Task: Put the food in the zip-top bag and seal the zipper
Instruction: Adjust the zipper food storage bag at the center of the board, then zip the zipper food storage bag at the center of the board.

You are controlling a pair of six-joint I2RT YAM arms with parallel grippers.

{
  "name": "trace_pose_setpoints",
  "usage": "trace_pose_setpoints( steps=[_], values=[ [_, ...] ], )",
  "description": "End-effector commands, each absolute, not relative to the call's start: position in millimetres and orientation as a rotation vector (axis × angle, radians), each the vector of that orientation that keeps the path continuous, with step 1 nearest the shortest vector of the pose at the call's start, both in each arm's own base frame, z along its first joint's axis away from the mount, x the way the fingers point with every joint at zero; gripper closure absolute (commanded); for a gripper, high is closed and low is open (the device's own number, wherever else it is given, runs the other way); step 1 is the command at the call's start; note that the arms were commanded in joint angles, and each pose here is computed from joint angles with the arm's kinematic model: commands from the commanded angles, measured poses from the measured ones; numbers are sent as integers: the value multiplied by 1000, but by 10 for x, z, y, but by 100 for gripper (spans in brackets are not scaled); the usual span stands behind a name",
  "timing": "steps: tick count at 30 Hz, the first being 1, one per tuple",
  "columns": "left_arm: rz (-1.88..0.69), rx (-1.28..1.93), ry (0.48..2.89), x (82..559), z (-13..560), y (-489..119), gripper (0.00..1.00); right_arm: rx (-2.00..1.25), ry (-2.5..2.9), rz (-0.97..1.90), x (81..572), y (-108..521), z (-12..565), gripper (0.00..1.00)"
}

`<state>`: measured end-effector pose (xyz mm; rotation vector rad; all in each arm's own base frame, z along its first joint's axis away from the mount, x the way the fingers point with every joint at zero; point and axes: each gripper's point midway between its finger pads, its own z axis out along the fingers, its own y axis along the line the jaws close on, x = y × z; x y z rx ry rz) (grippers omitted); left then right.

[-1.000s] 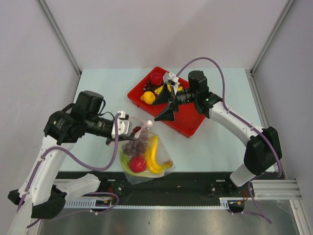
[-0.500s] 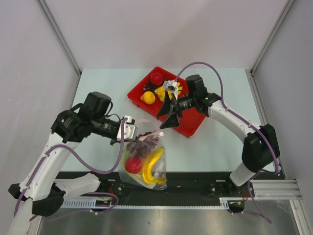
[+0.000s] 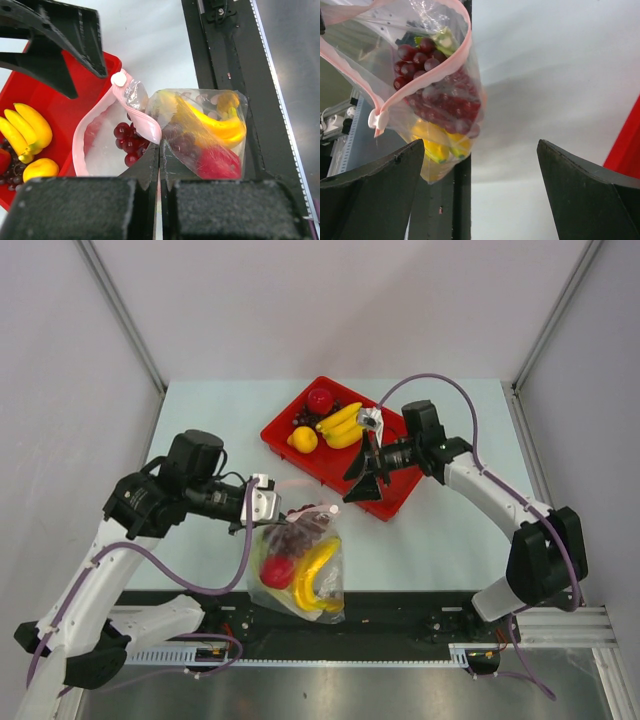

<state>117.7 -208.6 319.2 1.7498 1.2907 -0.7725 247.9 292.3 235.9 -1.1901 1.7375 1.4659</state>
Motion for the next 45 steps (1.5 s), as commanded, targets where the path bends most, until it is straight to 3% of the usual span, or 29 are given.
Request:
trace_pose_setpoints(
  steps=[1,8,18,30,34,37,39,45],
  values=[
    [-764,1704,1199,1229,3397,-2187,100,-1158,1674,1431,2356,2996,2525,0],
    [-754,1682,1211,1291,3383,-2212,100,-1090,1649,1368,2141,2971,2492,0],
    [-754,1665,1215,1323,3392,-2234,100,-1016,1526,1387,2236,3252,2765,1],
    [-745,1642,1223,1371,3397,-2253,100,-1048,1560,1443,2142,3337,2613,25],
    [-744,1641,1224,1370,3399,-2250,100,-1056,1610,1417,2139,3326,2470,6],
    [-746,1639,1227,1369,3399,-2250,100,-1047,1629,1399,2150,3303,2411,2],
    [-748,1640,1226,1369,3397,-2252,100,-1043,1621,1396,2143,3306,2408,2],
    [-748,1635,1236,1380,3381,-2254,100,-994,1602,1407,2197,3343,2443,14]
  ],
)
